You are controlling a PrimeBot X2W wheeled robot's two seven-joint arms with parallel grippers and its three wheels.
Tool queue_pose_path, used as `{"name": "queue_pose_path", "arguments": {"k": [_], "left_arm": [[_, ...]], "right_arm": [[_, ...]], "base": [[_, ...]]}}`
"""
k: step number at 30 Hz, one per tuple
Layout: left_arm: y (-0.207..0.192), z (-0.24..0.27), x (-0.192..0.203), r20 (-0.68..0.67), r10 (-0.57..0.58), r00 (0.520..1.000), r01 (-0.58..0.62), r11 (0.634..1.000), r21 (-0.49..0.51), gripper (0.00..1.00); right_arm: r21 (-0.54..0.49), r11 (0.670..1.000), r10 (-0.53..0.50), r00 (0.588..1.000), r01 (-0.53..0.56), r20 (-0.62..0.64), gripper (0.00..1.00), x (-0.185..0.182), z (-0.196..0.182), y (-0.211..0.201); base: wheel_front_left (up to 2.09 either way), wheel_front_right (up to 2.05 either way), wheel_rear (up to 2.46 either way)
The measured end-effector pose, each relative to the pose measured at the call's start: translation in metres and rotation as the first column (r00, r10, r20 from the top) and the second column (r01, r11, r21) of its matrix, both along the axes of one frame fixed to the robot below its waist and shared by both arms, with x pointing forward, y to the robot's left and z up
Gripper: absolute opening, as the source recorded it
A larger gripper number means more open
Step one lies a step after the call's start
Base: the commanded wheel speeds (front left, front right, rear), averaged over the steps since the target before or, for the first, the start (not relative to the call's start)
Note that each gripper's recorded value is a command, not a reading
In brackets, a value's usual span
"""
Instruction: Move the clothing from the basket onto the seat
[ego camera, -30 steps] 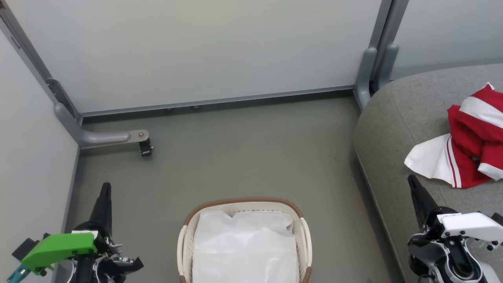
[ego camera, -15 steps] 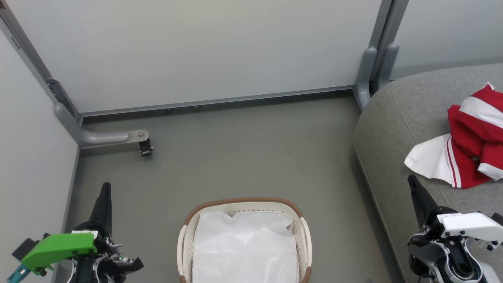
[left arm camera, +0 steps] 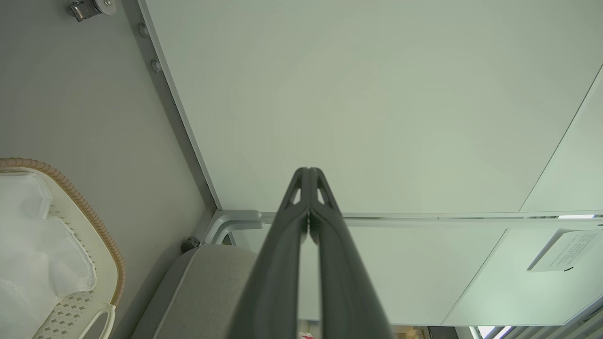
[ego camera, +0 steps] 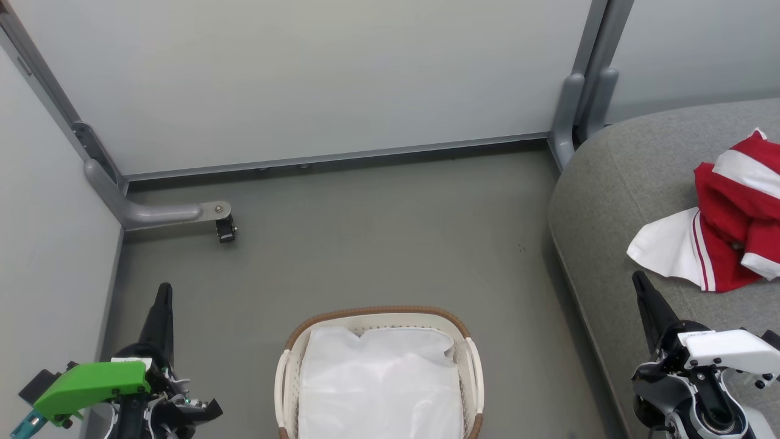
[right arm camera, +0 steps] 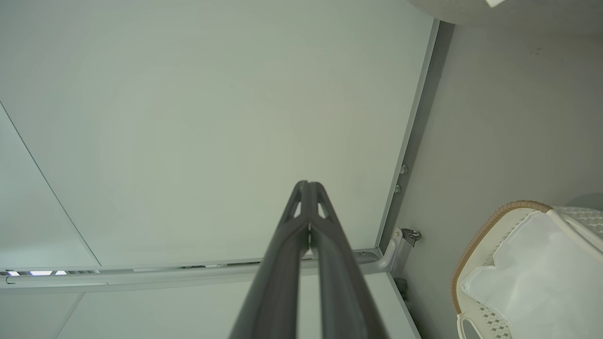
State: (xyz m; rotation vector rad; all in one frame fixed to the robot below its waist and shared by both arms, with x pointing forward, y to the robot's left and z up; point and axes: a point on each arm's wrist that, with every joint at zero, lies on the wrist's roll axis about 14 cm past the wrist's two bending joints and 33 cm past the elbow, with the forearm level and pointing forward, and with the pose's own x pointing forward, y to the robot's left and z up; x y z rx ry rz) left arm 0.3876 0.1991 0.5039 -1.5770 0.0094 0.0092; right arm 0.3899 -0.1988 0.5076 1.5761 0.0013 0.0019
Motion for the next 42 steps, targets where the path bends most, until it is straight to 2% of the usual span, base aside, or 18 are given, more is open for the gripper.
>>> {"name": "queue_pose_path", "arguments": {"k": [42], "left_arm": [[-0.0001, 0.0001, 0.0000, 0.000, 0.000, 1.000, 0.000, 1.000, 0.000, 0.00]], "right_arm": [[0.000, 1.000, 0.000, 1.000, 0.000, 0.000, 0.00, 0.0000, 0.0000, 0.0000]], "base": [[0.00, 0.00, 0.00]]}}
